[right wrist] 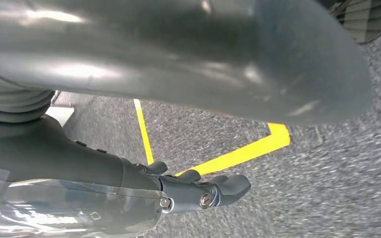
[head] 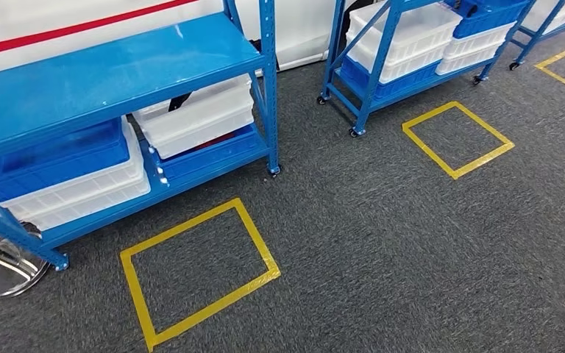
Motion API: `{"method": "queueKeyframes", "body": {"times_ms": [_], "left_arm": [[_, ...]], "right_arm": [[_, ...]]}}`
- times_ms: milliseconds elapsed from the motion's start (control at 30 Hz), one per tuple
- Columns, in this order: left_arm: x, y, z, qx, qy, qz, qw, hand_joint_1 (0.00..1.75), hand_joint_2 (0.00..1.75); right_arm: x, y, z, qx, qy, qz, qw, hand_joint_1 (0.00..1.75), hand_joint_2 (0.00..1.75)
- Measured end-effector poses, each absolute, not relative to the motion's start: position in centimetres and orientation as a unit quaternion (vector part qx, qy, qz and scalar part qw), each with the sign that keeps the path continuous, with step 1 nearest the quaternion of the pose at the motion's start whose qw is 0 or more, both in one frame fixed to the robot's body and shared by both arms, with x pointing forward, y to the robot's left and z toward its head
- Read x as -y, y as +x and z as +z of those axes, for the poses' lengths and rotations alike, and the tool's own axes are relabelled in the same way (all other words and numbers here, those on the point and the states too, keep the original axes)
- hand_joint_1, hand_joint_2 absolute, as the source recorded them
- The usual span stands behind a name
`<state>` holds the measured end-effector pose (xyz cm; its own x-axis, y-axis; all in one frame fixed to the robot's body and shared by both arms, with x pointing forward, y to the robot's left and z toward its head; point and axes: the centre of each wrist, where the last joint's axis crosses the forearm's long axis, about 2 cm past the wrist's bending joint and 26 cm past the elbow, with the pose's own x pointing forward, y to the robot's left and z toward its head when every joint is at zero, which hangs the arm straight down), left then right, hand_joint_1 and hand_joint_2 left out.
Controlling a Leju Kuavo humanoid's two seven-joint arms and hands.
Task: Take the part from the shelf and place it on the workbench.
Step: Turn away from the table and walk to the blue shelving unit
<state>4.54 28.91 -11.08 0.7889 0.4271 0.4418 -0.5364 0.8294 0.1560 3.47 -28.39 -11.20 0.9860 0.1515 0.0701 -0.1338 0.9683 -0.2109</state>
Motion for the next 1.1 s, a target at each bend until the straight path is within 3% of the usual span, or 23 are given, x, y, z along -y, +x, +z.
{"method": "queueKeyframes", "body": {"times_ms": [433,500,667,1100], "left_arm": [[-29.0,4.6,-11.1,0.206,0.134,0.255,0.935,0.00,0.00],[-28.1,5.2,-11.0,0.216,0.112,0.202,0.949,0.00,0.00],[-22.4,10.7,-9.5,0.246,0.029,-0.121,0.961,0.00,0.00],[-20.2,13.1,-8.5,0.297,0.017,-0.190,0.936,0.00,0.00]], "right_arm": [[28.2,3.1,-11.2,0.043,-0.101,0.074,0.991,0.00,0.00],[28.2,3.3,-11.2,0.041,-0.098,0.084,0.991,0.00,0.00],[28.0,4.1,-11.1,0.037,-0.089,0.108,0.990,0.00,0.00],[26.8,4.8,-11.0,0.047,-0.088,0.123,0.987,0.00,0.00]]}}
